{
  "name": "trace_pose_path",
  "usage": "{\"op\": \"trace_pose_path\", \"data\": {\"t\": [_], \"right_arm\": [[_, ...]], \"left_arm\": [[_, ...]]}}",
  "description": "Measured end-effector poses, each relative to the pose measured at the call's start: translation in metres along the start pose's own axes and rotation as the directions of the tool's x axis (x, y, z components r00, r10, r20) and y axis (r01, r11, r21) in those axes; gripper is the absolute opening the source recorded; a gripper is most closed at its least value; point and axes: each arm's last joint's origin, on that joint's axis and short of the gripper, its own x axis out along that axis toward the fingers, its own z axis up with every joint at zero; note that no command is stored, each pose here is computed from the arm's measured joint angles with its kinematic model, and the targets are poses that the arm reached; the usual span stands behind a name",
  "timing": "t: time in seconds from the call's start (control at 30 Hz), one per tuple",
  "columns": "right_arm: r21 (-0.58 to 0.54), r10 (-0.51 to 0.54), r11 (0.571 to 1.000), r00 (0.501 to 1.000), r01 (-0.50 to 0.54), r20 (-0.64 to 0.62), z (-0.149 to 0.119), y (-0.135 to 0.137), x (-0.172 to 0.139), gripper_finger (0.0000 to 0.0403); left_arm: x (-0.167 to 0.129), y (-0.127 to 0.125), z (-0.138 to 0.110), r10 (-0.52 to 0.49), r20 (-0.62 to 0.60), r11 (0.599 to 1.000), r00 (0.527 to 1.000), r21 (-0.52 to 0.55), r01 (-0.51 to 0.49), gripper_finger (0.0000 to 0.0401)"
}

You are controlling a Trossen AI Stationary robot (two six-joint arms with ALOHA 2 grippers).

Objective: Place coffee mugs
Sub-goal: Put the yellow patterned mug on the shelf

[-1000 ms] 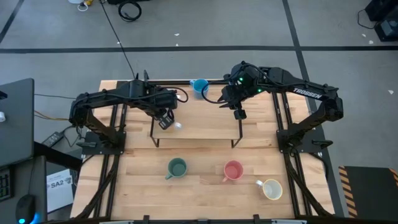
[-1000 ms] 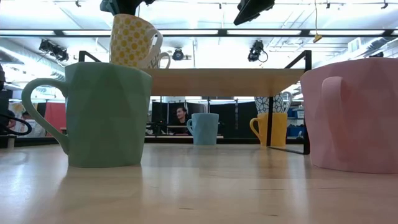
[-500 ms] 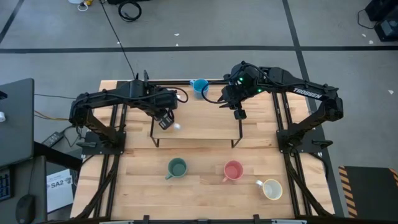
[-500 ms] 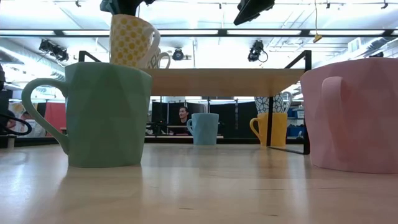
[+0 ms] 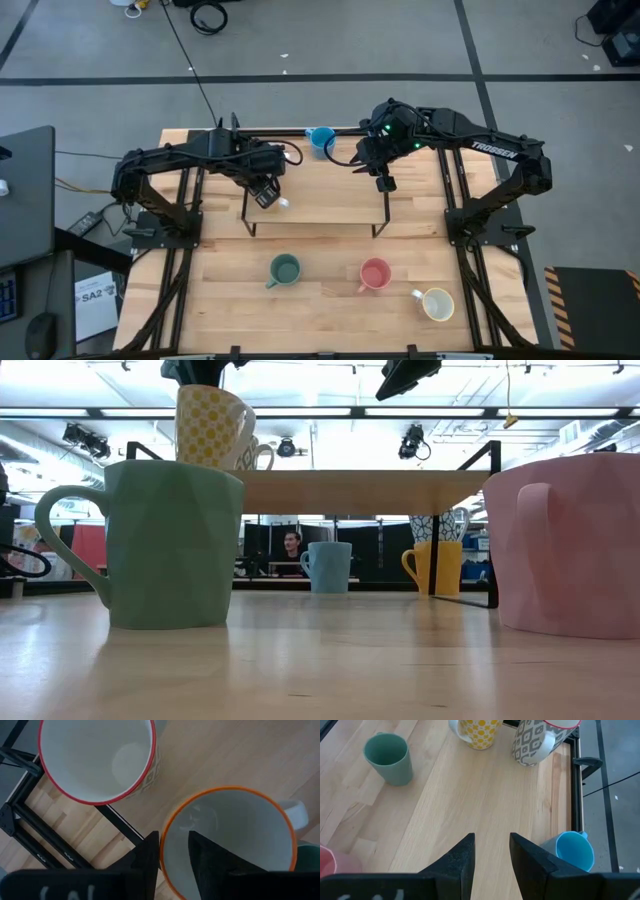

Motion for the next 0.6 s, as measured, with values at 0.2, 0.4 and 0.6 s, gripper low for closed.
{"op": "trace_pose_path", "data": {"t": [0.2, 0.4, 0.6], "right_arm": [[0.0, 0.0, 1.0, 1.0, 0.0, 0.0, 0.0, 0.0, 0.0, 0.0128], [0.0, 0.0, 1.0, 1.0, 0.0, 0.0, 0.0, 0.0001, 0.0, 0.0128], [0.0, 0.0, 1.0, 1.0, 0.0, 0.0, 0.0, 0.0001, 0.0, 0.0128]], "left_arm": [[0.0, 0.0, 0.0, 0.0, 0.0, 1.0, 1.0, 0.0, 0.0, 0.0133], [0.0001, 0.0005, 0.0003, 0.003, 0.002, 1.0, 1.0, -0.026, -0.003, 0.0159], [0.0001, 0.0005, 0.0003, 0.004, 0.002, 1.0, 1.0, -0.027, -0.004, 0.0164]]}}
